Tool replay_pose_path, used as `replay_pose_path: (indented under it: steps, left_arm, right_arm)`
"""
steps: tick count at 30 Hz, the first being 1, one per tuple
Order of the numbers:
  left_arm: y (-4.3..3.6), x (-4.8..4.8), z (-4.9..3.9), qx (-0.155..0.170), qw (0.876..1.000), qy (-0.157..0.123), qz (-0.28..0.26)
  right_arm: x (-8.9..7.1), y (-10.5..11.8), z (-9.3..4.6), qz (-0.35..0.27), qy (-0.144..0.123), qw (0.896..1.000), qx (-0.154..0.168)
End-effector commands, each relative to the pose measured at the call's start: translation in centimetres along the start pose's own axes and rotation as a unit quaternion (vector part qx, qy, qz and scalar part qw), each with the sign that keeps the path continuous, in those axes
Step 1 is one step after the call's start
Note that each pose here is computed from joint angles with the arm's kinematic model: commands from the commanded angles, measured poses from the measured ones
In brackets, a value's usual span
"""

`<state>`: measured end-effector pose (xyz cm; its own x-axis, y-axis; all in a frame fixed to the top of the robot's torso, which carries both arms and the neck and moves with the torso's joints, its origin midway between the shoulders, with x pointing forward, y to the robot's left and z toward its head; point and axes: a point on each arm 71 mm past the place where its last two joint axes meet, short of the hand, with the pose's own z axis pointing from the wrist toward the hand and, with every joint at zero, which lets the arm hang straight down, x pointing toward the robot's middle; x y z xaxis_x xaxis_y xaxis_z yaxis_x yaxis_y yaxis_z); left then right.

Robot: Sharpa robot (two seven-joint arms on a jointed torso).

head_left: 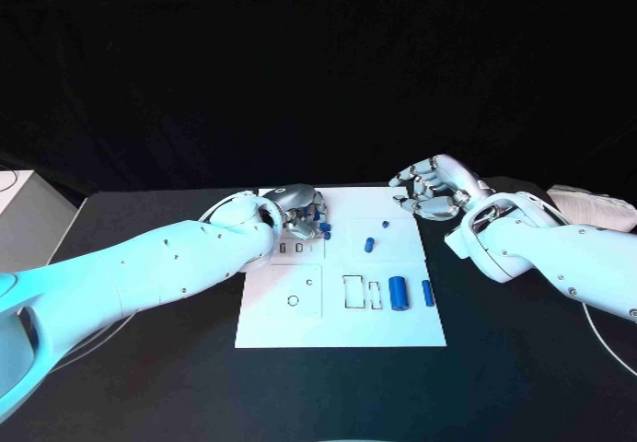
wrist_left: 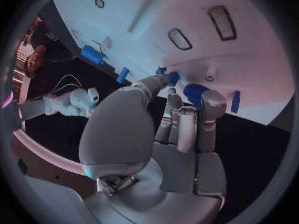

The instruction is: Assemble the parts on the task board

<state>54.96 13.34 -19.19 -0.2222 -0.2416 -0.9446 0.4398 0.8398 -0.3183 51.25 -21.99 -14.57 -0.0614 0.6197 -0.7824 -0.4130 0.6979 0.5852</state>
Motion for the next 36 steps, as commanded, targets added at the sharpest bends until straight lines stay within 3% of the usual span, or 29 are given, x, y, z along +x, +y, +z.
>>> replay_pose_path:
  steps: [1, 20, 36]
  left_arm:
    - [-0.22, 0.46, 0.13, -0.003, 1.000, 0.016, 0.002]
    - [0.24, 0.76, 0.44, -0.017, 1.000, 0.013, -0.005]
    - [0.11, 0.67, 0.63, -0.008, 0.999, 0.003, -0.040]
  right_arm:
    - [0.01, 0.09, 0.01, 0.001, -0.002, 1.000, -0.001]
    - [0.00, 0.14, -0.02, 0.003, 0.000, 1.000, -0.001]
    - [0.03, 0.15, -0.01, 0.005, 0.001, 1.000, -0.001]
